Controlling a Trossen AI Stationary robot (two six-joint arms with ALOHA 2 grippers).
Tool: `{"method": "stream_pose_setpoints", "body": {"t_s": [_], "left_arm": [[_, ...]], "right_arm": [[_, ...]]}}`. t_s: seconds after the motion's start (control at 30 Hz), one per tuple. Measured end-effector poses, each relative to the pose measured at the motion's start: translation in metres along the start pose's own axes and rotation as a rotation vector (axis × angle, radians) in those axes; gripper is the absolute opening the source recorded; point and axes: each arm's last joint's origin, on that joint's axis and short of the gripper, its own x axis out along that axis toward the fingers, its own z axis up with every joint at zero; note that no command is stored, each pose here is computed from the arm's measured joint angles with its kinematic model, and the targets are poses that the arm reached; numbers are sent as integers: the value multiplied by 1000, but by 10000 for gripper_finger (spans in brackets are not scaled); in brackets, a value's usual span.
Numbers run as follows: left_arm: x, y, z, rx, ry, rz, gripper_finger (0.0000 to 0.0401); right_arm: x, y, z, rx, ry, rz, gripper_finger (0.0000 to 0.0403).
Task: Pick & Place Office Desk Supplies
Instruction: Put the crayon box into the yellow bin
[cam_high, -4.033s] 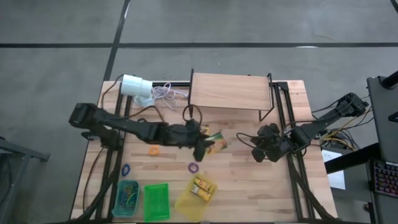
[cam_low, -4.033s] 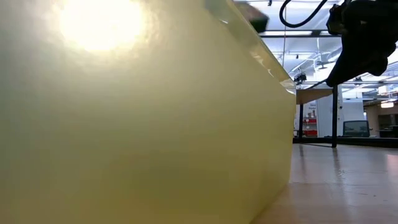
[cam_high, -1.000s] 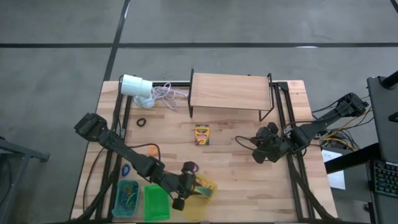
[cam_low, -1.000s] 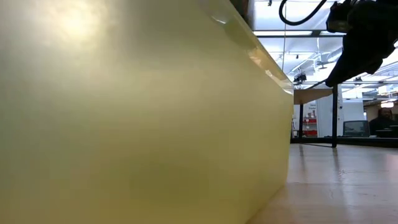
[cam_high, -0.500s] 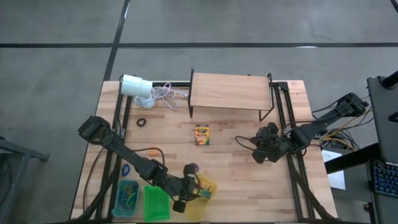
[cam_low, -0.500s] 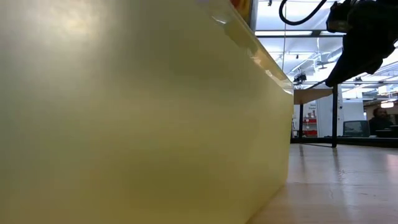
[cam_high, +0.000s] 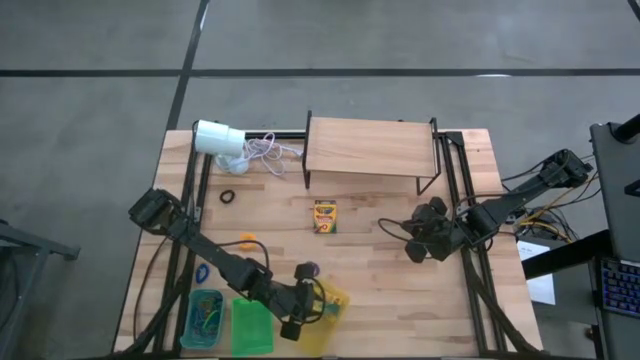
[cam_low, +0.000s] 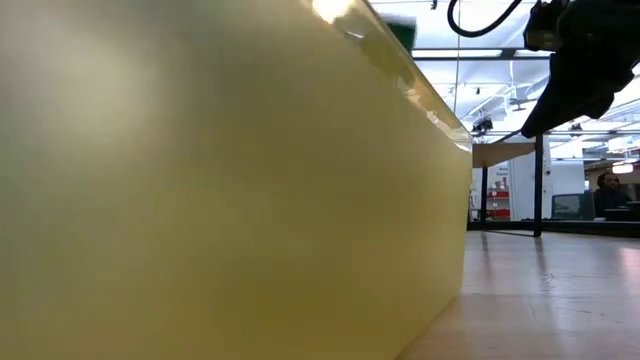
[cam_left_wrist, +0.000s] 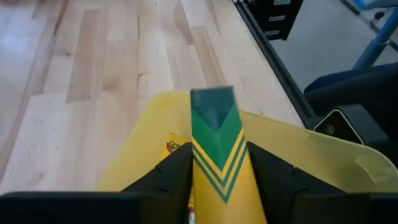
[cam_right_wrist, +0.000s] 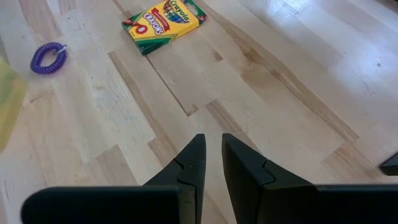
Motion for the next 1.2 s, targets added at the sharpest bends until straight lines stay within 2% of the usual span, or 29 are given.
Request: {"method": "stream_pose_setpoints", "body": {"t_s": [0.37,0.77,0.9,0.97,1.03,1.13,1.2], "left_arm": [[0,-2,5,-16,-47,-42,220],[0,-2,6,-15,-56,-41,225],[0,0,9,-28,-85,-8,225],[0,3,10,-95,-98,20,225],[-1,9,13,-215,-108,57,225],[-5,27,18,-343,-95,107,225],[-10,40,23,-390,-94,136,225]], "right_arm": [[0,0,0,2,-1,2,52],[0,0,0,2,-1,2,52],[0,0,0,2,-1,2,52],[0,0,0,1,-1,2,52],[0,0,0,1,-1,2,52],[0,0,0,1,-1,1,52],[0,0,0,1,-1,1,52]]}}
